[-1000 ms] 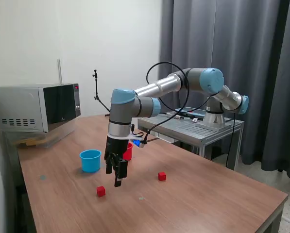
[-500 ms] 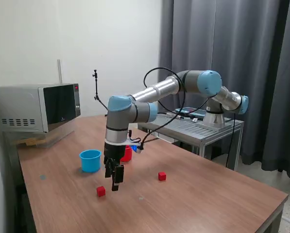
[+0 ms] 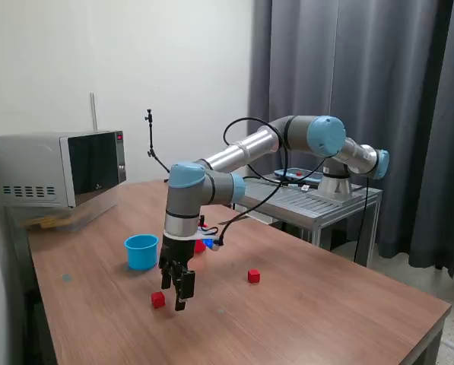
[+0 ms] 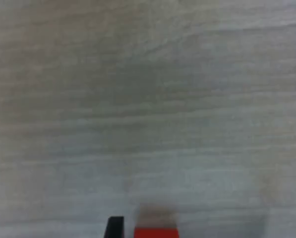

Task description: Place red objects in the red bin, and blue objects in the blue bin.

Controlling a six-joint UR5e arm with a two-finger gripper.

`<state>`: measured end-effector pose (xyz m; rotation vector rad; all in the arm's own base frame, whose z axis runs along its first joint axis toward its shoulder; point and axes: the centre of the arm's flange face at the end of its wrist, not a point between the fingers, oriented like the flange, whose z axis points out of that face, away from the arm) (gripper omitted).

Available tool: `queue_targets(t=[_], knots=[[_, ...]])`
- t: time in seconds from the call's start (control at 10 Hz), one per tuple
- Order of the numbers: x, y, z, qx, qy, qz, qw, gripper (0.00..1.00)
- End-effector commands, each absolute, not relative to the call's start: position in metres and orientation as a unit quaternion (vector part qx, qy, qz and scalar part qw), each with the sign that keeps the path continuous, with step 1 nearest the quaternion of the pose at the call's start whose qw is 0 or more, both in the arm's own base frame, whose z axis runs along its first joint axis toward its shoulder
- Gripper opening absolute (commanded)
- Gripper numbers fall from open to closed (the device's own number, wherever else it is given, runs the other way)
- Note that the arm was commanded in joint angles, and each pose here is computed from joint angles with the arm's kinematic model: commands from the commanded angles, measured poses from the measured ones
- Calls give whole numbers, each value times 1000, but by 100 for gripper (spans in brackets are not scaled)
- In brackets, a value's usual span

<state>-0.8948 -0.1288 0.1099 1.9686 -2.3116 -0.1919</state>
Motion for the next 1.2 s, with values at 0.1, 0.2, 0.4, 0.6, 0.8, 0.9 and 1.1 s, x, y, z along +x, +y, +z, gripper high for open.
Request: queue_targets(t=[0.1, 0.2, 0.4, 0.6, 0.8, 0.9, 1.1], knots=[[-902, -125, 123, 656, -747, -85, 68, 100], [-902, -124, 123, 656, -747, -86, 67, 100], [-901, -124, 118, 656, -747, -83, 62, 100], [-900, -114, 113, 652, -752, -80, 58, 100], [-903, -103, 118, 647, -755, -83, 61, 100], [-905, -93, 120, 643, -759, -85, 63, 100], [-905, -91, 120, 642, -759, -84, 63, 100]])
